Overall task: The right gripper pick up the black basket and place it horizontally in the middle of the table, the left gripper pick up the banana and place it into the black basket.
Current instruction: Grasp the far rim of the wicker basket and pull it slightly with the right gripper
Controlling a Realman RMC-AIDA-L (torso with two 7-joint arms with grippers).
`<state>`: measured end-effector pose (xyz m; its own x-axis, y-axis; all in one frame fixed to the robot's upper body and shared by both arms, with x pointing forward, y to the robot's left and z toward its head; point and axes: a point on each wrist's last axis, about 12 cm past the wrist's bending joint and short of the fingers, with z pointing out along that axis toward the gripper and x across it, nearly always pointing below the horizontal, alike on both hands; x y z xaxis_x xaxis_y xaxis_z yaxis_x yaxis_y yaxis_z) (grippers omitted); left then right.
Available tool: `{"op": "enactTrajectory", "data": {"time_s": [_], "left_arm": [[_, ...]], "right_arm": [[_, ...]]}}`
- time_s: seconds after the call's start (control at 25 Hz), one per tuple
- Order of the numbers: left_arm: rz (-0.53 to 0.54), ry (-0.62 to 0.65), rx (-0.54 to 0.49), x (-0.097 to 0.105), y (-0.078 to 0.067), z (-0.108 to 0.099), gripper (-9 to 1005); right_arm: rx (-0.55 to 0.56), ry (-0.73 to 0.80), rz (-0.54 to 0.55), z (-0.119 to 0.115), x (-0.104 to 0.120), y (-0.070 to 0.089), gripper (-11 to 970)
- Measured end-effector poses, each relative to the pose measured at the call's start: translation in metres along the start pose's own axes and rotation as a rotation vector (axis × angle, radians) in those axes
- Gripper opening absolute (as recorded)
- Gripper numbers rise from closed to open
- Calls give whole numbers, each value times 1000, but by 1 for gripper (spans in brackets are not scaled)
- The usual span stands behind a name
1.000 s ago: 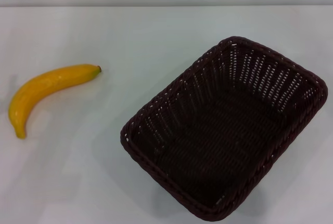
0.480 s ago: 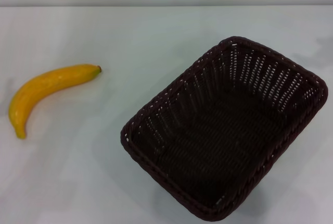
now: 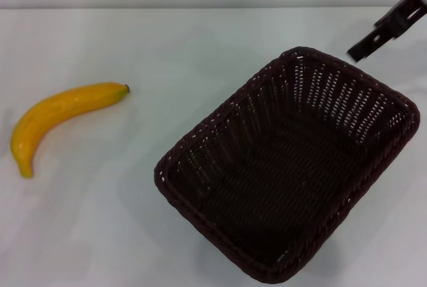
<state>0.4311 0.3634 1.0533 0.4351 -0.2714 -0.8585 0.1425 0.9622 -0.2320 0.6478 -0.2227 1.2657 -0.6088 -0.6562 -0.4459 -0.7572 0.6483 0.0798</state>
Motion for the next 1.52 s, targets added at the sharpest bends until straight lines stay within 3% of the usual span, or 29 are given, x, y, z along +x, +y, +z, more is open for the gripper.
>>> {"op": "enactTrajectory", "data": {"time_s": [0.2, 0.44, 0.6, 1.12, 1.52], "left_arm": [[11, 3, -15, -2, 2, -9, 891], [12, 8, -26, -3, 3, -14, 892], [12, 10, -29, -3, 3, -14, 892], [11, 19, -31, -2, 3, -14, 891], [10, 27, -42, -1, 3, -18, 890]], "right_arm": [[19, 116, -54, 28, -18, 13, 869], [90, 221, -61, 45, -20, 15, 869], [76, 259, -59, 57, -20, 16, 869], [71, 347, -103, 78, -24, 27, 747], [86, 398, -158, 87, -31, 38, 350]]}}
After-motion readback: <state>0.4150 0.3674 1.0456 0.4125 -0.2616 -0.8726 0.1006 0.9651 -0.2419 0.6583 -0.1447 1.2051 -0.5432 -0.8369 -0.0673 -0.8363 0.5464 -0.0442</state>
